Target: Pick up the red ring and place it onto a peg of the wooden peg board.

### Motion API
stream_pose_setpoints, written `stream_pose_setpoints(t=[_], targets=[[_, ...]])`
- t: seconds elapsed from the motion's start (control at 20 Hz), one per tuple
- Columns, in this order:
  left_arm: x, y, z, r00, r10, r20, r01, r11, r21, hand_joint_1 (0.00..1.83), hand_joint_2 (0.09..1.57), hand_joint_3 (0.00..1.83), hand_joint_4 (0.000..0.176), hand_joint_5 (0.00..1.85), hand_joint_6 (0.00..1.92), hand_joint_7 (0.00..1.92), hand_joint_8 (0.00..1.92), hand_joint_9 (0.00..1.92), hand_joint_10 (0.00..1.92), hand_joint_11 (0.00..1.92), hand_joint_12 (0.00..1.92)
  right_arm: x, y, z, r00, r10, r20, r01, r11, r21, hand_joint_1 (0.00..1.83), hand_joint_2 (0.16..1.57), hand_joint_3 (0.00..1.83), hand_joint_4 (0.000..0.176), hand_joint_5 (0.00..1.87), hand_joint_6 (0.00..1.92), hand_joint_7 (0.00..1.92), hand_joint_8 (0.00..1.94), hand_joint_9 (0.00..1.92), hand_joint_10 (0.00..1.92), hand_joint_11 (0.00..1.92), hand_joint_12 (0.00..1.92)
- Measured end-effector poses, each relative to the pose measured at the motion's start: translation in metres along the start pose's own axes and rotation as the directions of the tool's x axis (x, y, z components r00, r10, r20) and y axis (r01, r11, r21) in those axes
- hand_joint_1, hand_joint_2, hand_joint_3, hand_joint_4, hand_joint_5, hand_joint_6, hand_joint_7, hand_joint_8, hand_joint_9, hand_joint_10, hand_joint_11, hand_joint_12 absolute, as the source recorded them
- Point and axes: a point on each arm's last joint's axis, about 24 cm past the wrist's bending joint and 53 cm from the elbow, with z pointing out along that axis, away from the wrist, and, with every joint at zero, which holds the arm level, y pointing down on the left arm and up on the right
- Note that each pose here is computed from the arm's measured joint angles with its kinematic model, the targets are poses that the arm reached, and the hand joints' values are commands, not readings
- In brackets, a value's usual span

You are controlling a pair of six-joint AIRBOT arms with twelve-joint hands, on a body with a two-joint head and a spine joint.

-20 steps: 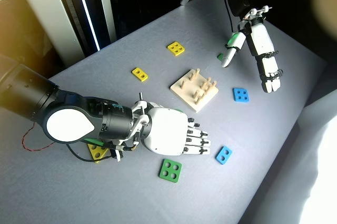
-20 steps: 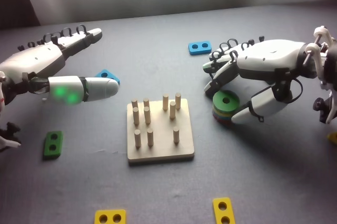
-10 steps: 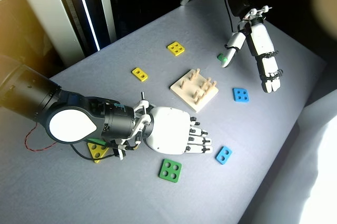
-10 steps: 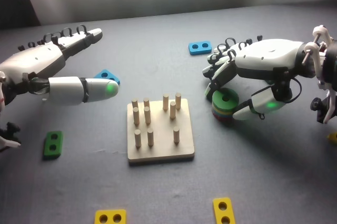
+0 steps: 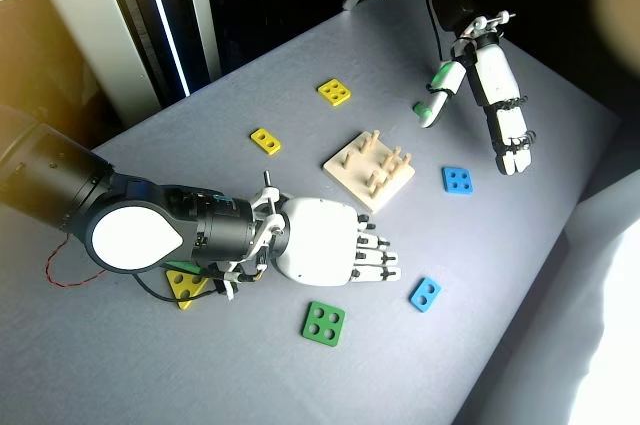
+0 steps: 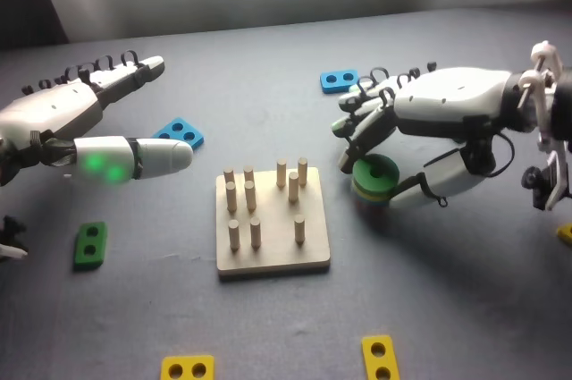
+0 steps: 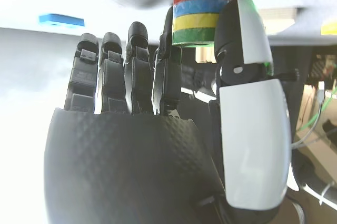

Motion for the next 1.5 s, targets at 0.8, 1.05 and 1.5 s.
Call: stream_pose_setpoints(t=[0.8,1.05,1.5], targets=[[-0.002,0.004,-0.001,1.0,0.002,0.005,-0.002,1.0,-0.007,0.25,0.93,0.0,0.153,0.0,0.0,0.0,0.0,0.0,0.0,0.0,0.0,0.021,0.095,0.004,0.989,-0.126,-0.077,0.105,0.966,-0.237,1.11,1.15,0.0,0.0,0.91,1.12,0.44,0.0,0.18,0.0,0.0,0.46],[-0.008,-0.003,0.002,0.9998,0.0,0.017,0.0,1.0,0.009,0.26,0.92,0.0,0.165,0.0,0.0,0.0,0.0,0.0,0.0,0.0,0.0,0.025,0.105,0.006,0.985,-0.145,-0.088,0.118,0.957,-0.265,1.15,1.12,0.0,0.0,0.98,1.01,0.48,0.0,0.21,0.0,0.0,0.11],[-0.008,-0.006,0.004,0.9998,-0.001,0.018,0.0,0.9999,0.014,0.25,0.92,0.0,0.159,0.0,0.0,0.0,0.0,0.0,0.0,0.0,0.0,0.035,0.111,0.013,0.979,-0.177,-0.105,0.143,0.95,-0.277,1.16,1.1,0.0,0.0,1.0,0.96,0.47,0.0,0.22,0.0,0.0,0.27]])
